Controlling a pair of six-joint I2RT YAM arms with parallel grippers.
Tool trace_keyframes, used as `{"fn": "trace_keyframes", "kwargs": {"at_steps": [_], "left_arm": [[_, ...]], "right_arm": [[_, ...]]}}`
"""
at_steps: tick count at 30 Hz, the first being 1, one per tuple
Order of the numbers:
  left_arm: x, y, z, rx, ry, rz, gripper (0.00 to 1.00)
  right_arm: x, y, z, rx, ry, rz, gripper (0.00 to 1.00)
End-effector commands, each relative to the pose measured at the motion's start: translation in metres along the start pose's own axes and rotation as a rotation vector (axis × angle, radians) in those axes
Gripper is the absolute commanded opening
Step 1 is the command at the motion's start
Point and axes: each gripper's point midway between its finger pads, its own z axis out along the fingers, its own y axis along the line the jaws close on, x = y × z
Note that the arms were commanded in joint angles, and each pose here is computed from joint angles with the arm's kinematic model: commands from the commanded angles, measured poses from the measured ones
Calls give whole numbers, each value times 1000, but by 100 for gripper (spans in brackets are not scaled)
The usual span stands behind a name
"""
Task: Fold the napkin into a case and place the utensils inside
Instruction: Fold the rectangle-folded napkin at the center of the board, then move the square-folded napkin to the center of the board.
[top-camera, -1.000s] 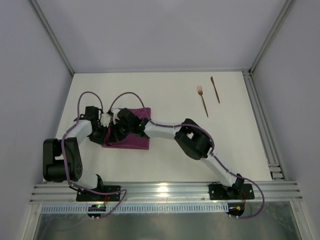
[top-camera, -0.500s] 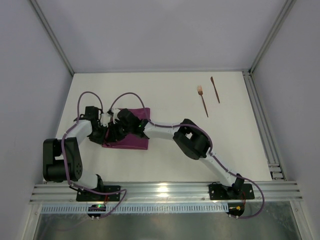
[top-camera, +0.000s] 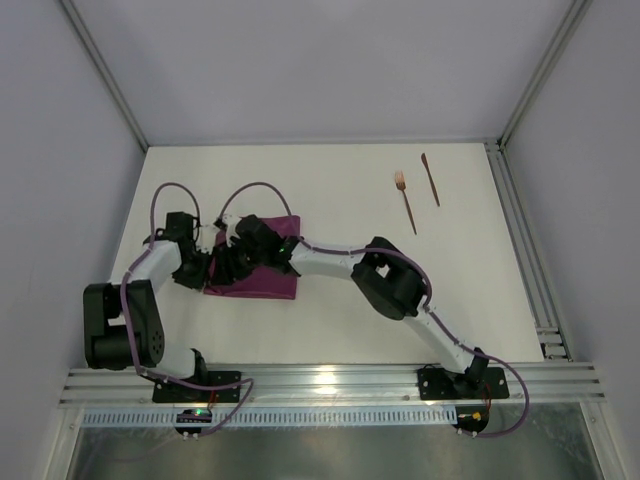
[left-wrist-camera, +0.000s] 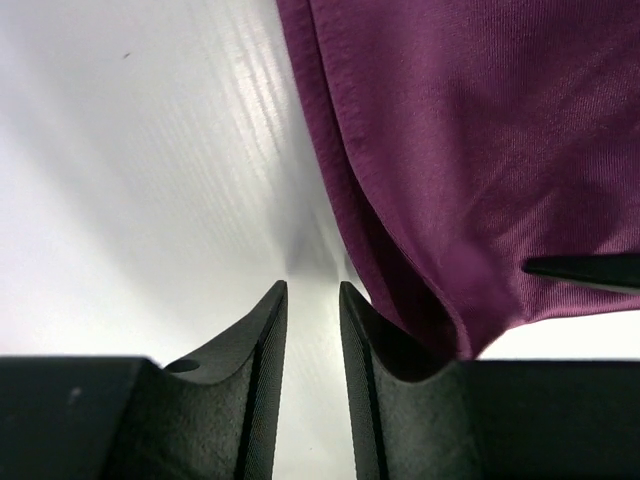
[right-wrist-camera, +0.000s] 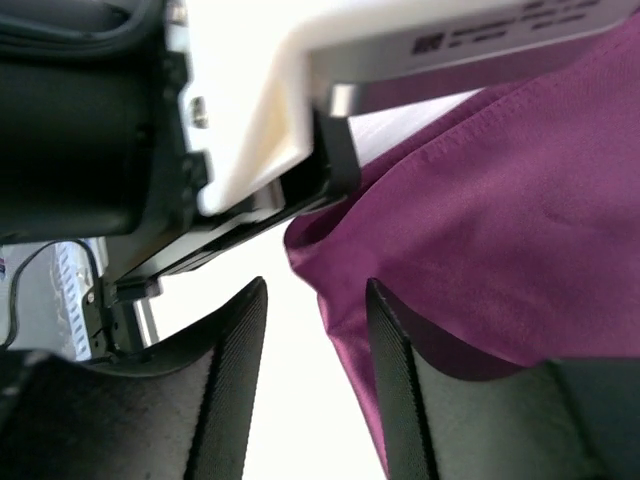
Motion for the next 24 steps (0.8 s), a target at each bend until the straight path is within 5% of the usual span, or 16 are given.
{"fn": "trace_keyframes", "kwargs": {"at_steps": [1, 9, 13, 19, 24], "left_arm": [[-14, 14, -22, -66, -52, -21, 31], [-24, 16, -39, -74, -97, -46, 36], [-35, -8, -49, 59, -167, -9, 35], [-38, -18, -44, 60, -199, 65, 32], [-9, -16, -8, 33, -29, 103, 21]], "right_arm": [[-58, 50, -40, -52, -120, -114, 50], [-56, 54, -82, -4, -110, -172, 54], [-44, 30, -116, 85, -112, -142, 50], [11, -30, -130, 190, -19, -28, 24], [54, -56, -130, 224, 35, 38, 12]]}}
